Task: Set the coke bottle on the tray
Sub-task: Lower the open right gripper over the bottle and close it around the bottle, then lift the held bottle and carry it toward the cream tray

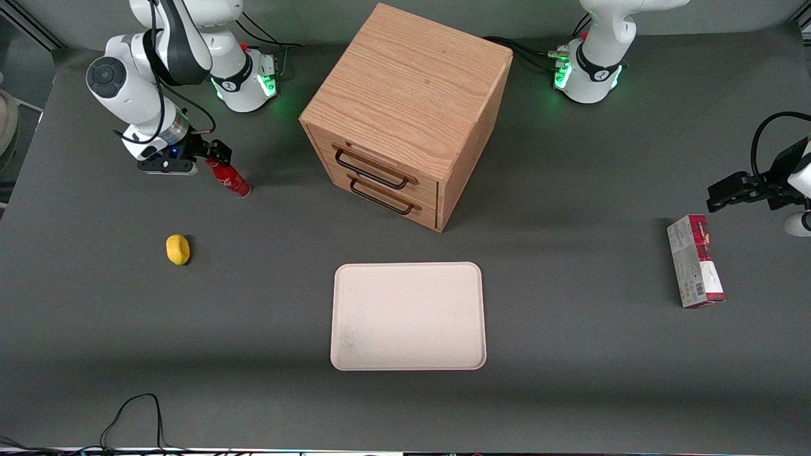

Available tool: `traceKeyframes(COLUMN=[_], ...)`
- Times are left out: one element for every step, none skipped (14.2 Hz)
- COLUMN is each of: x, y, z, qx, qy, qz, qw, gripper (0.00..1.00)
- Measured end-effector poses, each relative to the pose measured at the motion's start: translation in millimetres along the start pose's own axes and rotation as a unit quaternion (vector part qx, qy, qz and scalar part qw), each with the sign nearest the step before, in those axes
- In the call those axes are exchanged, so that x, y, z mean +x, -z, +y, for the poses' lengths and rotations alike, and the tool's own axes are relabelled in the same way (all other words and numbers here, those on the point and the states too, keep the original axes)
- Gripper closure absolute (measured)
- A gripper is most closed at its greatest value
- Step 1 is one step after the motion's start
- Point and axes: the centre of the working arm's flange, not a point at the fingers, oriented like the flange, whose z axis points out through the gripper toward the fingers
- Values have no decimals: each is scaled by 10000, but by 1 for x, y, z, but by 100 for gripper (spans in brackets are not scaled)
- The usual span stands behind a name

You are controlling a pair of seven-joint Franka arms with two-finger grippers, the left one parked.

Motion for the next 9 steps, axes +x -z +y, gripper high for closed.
traceKeyframes(x=[0, 0, 0, 0, 0, 1, 1, 1, 2], y=[-1, -1, -2, -2, -3, -3, -3, -3, -3], z=[0, 0, 0, 0, 0, -1, -1, -1, -1], qx=[-1, -2, -3, -5, -7, -3, -4, -5, -5], qy=[1, 1, 1, 1, 1, 2, 3, 5, 6], qz=[-8, -14, -23, -35, -43, -46, -46, -45, -43], qw=[10000, 10000, 10000, 10000, 10000, 10000, 10000, 10000, 10000], gripper=[11, 23, 34, 47, 57, 67, 68, 68, 68])
